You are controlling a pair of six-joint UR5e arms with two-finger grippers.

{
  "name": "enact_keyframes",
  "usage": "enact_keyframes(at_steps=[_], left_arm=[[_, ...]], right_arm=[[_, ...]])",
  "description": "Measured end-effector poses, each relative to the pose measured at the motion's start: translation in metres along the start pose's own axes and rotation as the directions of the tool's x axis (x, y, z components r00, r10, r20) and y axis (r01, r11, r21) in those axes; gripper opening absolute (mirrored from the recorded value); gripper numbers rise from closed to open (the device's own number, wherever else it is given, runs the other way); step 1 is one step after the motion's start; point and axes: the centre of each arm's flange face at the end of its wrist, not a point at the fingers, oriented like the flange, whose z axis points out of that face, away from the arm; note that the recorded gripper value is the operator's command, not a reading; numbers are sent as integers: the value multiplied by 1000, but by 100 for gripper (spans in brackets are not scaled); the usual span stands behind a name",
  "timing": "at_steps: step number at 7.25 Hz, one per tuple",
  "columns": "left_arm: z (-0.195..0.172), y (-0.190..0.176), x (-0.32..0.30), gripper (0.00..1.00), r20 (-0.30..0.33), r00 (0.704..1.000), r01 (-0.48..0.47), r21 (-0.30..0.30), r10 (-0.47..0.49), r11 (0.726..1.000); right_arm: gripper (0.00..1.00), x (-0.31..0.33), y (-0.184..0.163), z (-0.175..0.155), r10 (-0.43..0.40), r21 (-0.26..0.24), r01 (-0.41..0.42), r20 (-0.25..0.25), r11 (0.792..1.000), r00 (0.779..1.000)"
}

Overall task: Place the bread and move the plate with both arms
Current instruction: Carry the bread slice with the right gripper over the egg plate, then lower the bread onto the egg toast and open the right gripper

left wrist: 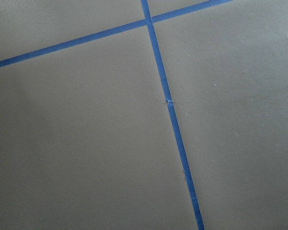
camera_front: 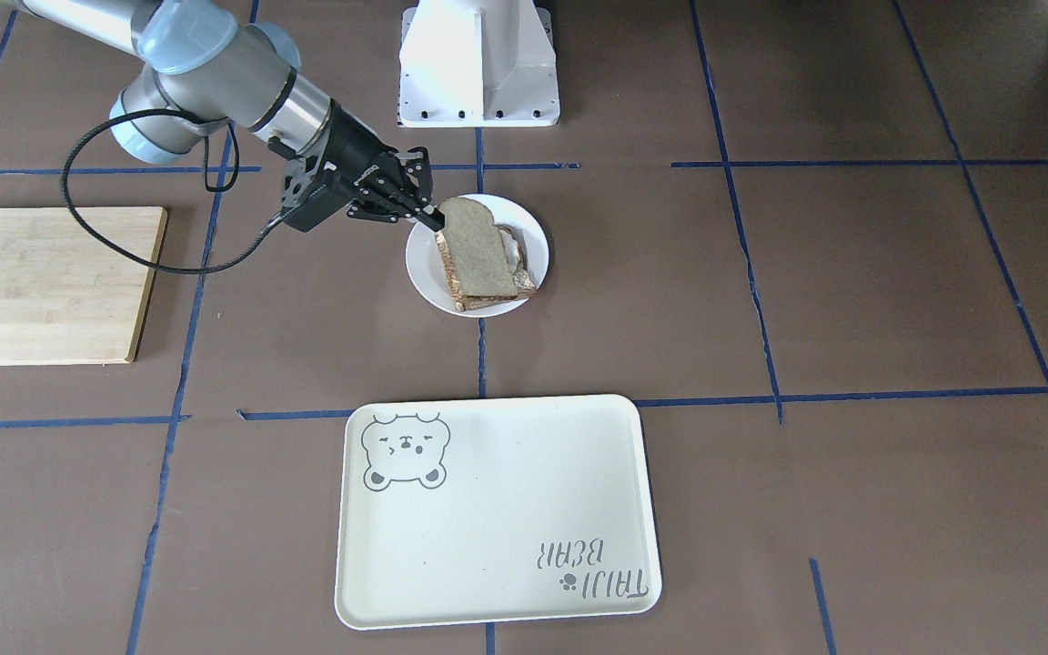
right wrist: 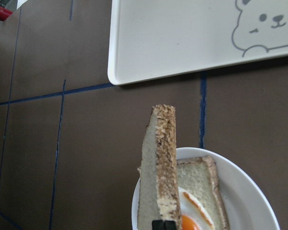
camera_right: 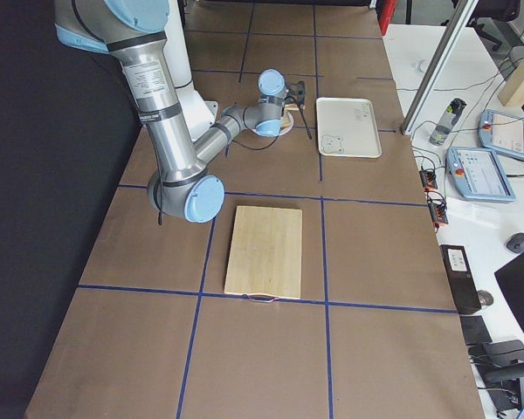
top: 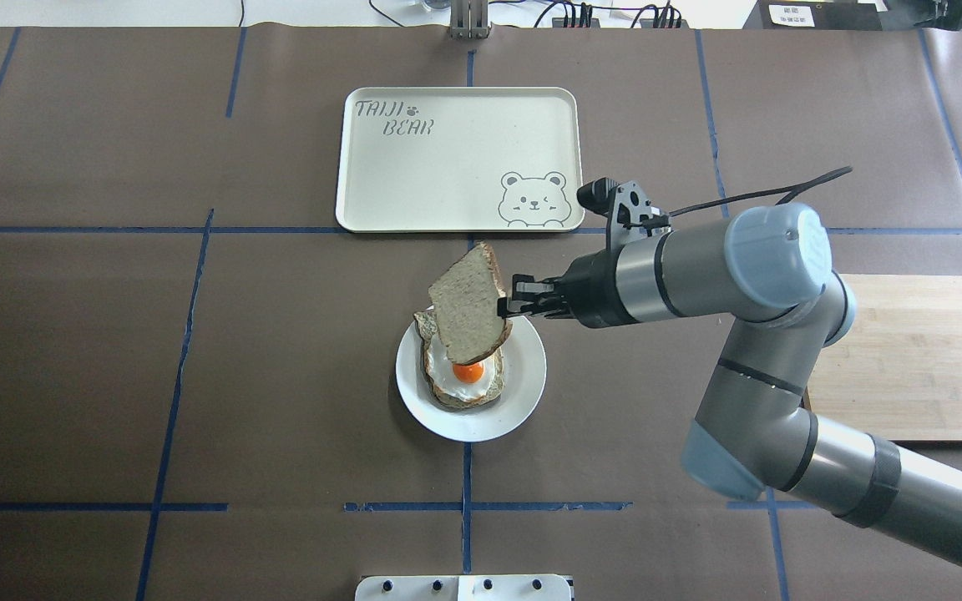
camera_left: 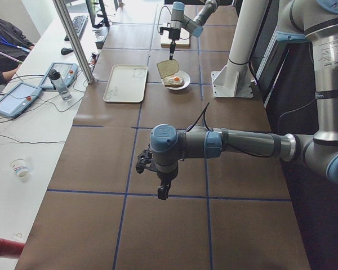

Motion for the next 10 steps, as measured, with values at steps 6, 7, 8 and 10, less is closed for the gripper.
enact_keyframes(at_steps=[6,7,8,10], left_arm=[[0,0,0,100,-1,1000,-1,1,1,1000],[0,0,0,100,-1,1000,-2,2,2,1000],[-1,0,1,100,-1,1000,-3,2,3,1000],[-1,0,1,100,-2,1000,-3,3,3,1000]], right_arm=[[0,19,47,30,-48,-1,48,-39,999,998],[0,27,48,32,-46,1,46,-55,999,997],[5,35,48,36,-43,6,43,-73,999,996],[99,43,47,43,-37,16,39,-97,999,995]])
